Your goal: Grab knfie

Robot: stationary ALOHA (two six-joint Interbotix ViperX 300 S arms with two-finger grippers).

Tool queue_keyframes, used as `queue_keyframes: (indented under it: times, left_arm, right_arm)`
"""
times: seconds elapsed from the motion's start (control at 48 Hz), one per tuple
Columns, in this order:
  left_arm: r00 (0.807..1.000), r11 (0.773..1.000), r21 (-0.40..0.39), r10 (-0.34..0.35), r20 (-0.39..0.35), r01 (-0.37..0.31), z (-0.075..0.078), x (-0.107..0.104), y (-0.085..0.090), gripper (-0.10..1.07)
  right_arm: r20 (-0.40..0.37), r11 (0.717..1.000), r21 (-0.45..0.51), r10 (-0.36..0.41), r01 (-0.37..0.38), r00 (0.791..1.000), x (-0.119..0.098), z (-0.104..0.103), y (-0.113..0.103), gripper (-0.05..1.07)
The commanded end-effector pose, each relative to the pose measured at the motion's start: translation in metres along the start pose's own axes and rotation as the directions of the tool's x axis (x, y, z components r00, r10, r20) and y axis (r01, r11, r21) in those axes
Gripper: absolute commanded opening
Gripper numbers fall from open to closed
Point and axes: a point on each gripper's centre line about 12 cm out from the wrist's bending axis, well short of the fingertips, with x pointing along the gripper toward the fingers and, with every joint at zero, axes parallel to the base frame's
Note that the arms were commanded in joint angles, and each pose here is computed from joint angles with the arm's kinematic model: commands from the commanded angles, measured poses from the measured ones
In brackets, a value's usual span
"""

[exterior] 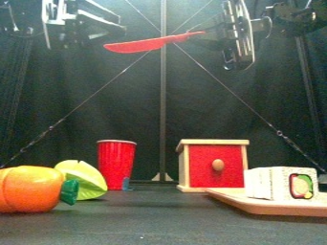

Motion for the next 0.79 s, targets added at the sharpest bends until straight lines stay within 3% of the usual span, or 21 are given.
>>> queue_keyframes:
  times: [0.0, 0.271, 0.5, 0.771]
  left_arm:
    - [0.999, 0.998, 0.028, 0.052, -0.007, -0.052, 0.007, 0.009, -0.002, 0.97]
    - [0.978, 0.965, 0.178, 0.202, -0.046, -0.191, 0.003, 0.020, -0.008, 0.97]
    - [0.960, 0.947, 0.266, 0.230, -0.163, -0.181, -0.018, 0.024, -0.012, 0.97]
    - [0.949, 0.943, 0.282, 0.239, -0.205, -0.177, -0.029, 0.026, -0.012, 0.96]
  right_arm:
    - [0.007, 0.999, -0.004, 0.045, -0.045, 0.999, -0.002, 0.002, 0.011, 0.21]
    - [0.005, 0.999, -0.008, 0.047, -0.047, 0.999, -0.001, 0.002, 0.009, 0.21]
    - [-0.003, 0.999, -0.006, 0.046, -0.046, 0.999, -0.002, -0.001, 0.006, 0.21]
    - [-0.004, 0.999, -0.010, 0.045, -0.045, 0.999, -0.002, -0.001, 0.004, 0.21]
